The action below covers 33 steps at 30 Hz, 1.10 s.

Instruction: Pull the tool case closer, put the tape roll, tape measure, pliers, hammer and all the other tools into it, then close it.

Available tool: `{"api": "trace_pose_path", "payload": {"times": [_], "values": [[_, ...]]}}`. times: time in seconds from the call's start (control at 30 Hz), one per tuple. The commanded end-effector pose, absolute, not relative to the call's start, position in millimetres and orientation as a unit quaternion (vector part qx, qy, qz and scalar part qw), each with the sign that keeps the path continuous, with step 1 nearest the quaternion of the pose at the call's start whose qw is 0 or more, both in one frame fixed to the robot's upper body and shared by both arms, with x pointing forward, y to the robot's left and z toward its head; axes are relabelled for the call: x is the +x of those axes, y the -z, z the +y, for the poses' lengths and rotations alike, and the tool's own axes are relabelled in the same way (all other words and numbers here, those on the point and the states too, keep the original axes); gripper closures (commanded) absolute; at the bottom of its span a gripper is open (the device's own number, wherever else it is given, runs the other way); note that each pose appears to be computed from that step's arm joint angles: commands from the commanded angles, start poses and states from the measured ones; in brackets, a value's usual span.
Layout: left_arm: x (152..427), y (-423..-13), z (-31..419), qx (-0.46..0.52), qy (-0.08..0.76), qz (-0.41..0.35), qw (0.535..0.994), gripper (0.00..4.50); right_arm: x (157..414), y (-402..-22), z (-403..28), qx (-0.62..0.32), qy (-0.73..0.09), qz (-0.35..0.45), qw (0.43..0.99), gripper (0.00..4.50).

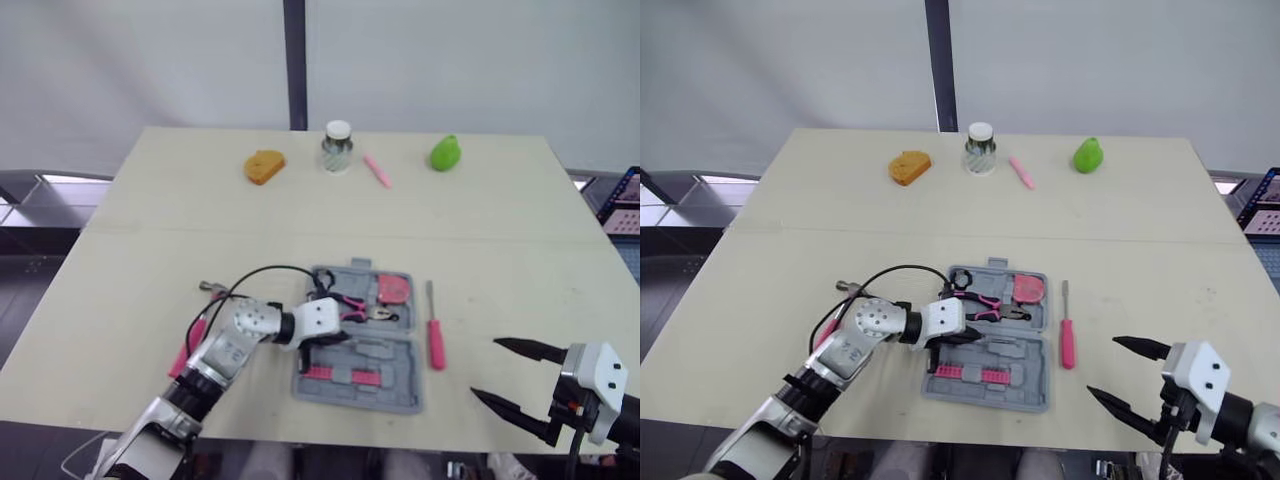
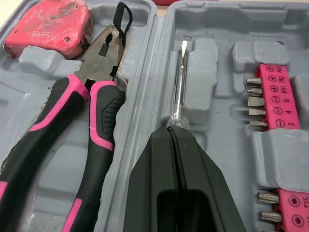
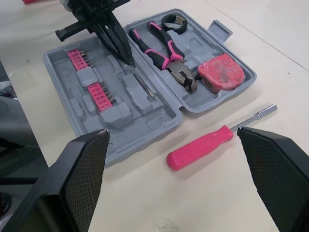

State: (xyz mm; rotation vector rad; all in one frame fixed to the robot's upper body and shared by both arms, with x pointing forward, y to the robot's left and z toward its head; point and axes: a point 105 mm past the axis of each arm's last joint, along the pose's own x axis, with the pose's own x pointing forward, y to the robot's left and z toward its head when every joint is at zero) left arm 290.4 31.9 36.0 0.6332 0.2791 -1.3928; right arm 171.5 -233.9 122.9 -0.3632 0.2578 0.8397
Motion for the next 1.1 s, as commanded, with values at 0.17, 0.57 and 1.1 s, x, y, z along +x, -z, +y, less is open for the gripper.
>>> {"api": "trace_pose_path", "payload": {"times": [0.17, 0.57, 1.1], "values": [[269, 26, 44, 0.323, 0.63, 0.243, 0.663, 4.46, 173, -130, -232, -0.184, -0.404, 0.109, 0.889, 0.0], [254, 34, 43, 0.342, 0.644, 0.254, 0.636, 4.46, 171, -131, -233, -0.183, -0.405, 0.109, 0.889, 0.0], [275, -66, 41, 0.136, 0.624, 0.096, 0.764, 4.46, 178, -131, -233, -0.183, -0.408, 0.101, 0.888, 0.0]]}}
